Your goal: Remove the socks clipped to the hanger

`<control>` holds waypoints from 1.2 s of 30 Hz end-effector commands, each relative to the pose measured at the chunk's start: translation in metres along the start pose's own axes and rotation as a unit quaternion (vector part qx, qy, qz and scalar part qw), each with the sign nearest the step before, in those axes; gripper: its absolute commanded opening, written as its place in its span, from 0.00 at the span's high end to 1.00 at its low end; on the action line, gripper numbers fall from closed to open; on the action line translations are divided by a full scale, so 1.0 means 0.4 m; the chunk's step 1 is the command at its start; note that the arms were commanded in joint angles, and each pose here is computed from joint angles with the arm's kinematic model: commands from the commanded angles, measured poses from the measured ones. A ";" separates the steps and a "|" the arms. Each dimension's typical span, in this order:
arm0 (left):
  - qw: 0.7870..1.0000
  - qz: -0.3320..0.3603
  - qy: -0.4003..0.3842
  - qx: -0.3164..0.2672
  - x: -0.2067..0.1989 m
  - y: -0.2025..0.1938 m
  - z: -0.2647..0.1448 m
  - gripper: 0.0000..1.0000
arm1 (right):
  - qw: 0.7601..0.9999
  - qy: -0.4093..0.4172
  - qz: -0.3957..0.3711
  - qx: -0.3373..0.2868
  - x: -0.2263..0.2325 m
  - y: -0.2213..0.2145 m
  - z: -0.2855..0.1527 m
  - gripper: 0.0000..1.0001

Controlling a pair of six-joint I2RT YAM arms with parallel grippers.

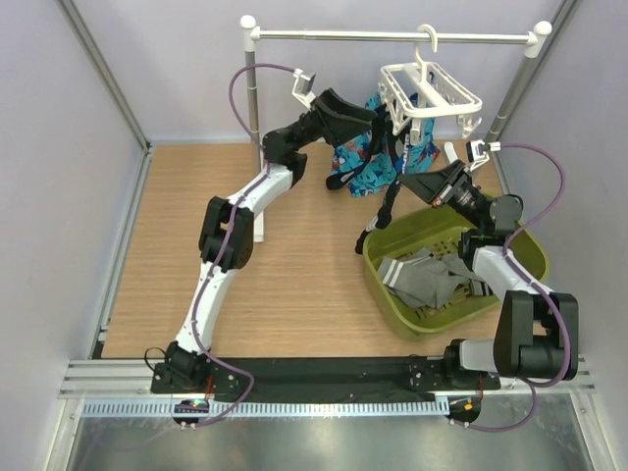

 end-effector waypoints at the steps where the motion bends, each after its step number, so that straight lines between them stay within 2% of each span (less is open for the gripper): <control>1: 0.999 -0.034 -0.003 -0.020 0.005 0.005 0.008 0.32 | 0.998 0.045 -0.041 0.016 0.057 0.008 0.017 0.99; 8: 0.999 -0.036 -0.004 -0.030 0.003 -0.035 0.034 0.35 | 0.997 0.055 -0.037 0.037 0.062 -0.013 0.025 0.99; 14: 0.997 -0.047 0.000 -0.069 0.000 -0.036 0.061 0.30 | 0.996 0.066 -0.031 0.047 0.069 -0.019 0.028 0.99; 19: 0.995 -0.055 -0.001 -0.085 0.002 -0.041 0.073 0.29 | 0.994 0.094 0.014 0.054 0.051 -0.019 0.035 0.99; 36: 0.996 -0.043 0.013 -0.081 0.020 -0.028 0.115 0.30 | 0.993 0.096 0.016 0.071 0.042 -0.029 0.047 0.99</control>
Point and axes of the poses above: each gripper's point midway between its finger pads, its own z axis out along the fingers, its own x axis along the line the jaws close on, y = z × x, the point moved 6 cm from there along -z, back along the fingers, and after that the axes turned 3 degrees about z, right-handed, at the moved point
